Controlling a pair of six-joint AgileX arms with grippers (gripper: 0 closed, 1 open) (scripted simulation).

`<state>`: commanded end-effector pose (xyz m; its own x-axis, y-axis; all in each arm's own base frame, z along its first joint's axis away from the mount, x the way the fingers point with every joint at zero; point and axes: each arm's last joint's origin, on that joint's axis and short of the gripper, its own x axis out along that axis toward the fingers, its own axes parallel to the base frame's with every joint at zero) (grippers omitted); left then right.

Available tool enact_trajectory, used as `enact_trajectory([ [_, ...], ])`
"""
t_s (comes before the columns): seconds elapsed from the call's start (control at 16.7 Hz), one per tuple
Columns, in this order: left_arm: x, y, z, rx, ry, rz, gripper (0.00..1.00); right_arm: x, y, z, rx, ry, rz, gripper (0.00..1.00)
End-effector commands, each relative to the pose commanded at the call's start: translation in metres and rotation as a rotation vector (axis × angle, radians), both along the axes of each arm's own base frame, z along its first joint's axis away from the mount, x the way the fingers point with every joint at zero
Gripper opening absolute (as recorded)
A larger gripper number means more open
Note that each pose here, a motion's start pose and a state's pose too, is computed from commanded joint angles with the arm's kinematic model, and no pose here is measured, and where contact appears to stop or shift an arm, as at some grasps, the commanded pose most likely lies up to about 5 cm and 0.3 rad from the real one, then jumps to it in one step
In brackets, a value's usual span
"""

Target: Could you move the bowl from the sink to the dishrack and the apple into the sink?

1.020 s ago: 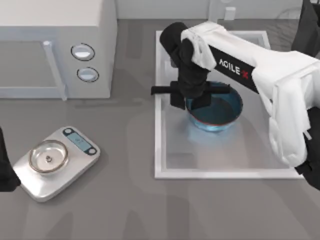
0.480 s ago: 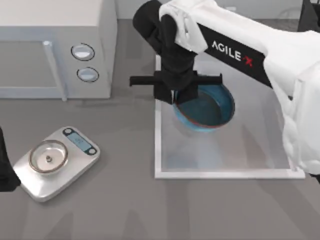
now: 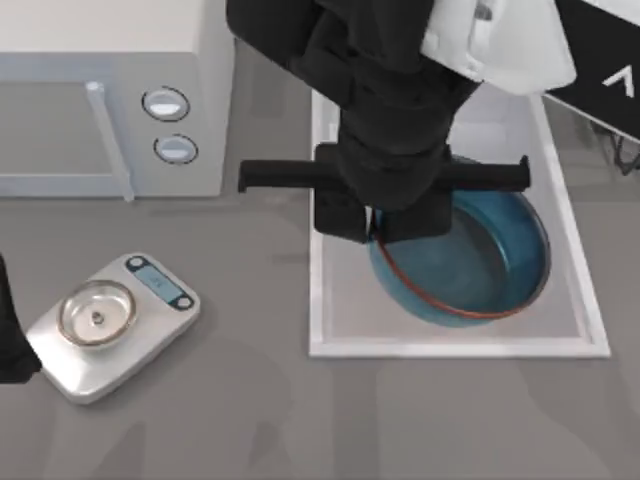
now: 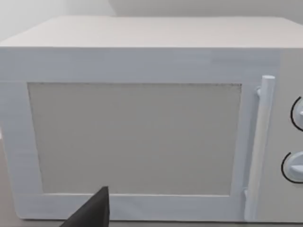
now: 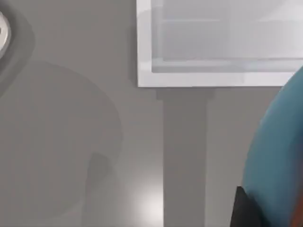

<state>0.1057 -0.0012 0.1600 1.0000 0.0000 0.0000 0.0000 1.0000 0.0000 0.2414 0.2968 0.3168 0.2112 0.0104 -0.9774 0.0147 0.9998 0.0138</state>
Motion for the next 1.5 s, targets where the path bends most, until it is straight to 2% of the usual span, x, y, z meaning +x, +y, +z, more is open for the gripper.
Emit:
enact_trajectory([
  [0.18,0.0,0.0,0.0,0.0,0.0,0.0,1.0,-0.046,-0.019,0.026,-0.004,0.003,0.001,0.0],
  [0.3,0.0,0.0,0.0,0.0,0.0,0.0,1.0,-0.061,-0.026,0.032,-0.011,0.008,0.001,0.0],
  [0.72,0.0,0.0,0.0,0.0,0.0,0.0,1.0,-0.059,-0.03,0.034,0.005,0.007,-0.003,0.0],
  [0.84,0.0,0.0,0.0,0.0,0.0,0.0,1.0,-0.049,-0.041,0.038,0.066,-0.003,-0.006,0.0],
  [1.02,0.0,0.0,0.0,0.0,0.0,0.0,1.0,-0.023,-0.072,0.047,0.224,-0.066,-0.008,0.0],
  [1.14,0.0,0.0,0.0,0.0,0.0,0.0,1.0,0.0,-0.103,0.055,0.349,-0.171,-0.011,0.0],
  [1.26,0.0,0.0,0.0,0.0,0.0,0.0,1.0,0.025,-0.143,0.064,0.454,-0.341,-0.013,0.0],
  [1.38,0.0,0.0,0.0,0.0,0.0,0.0,1.0,0.046,-0.19,0.074,0.505,-0.561,-0.012,0.0],
  [1.5,0.0,0.0,0.0,0.0,0.0,0.0,1.0,0.059,-0.243,0.085,0.478,-0.798,-0.013,0.0],
])
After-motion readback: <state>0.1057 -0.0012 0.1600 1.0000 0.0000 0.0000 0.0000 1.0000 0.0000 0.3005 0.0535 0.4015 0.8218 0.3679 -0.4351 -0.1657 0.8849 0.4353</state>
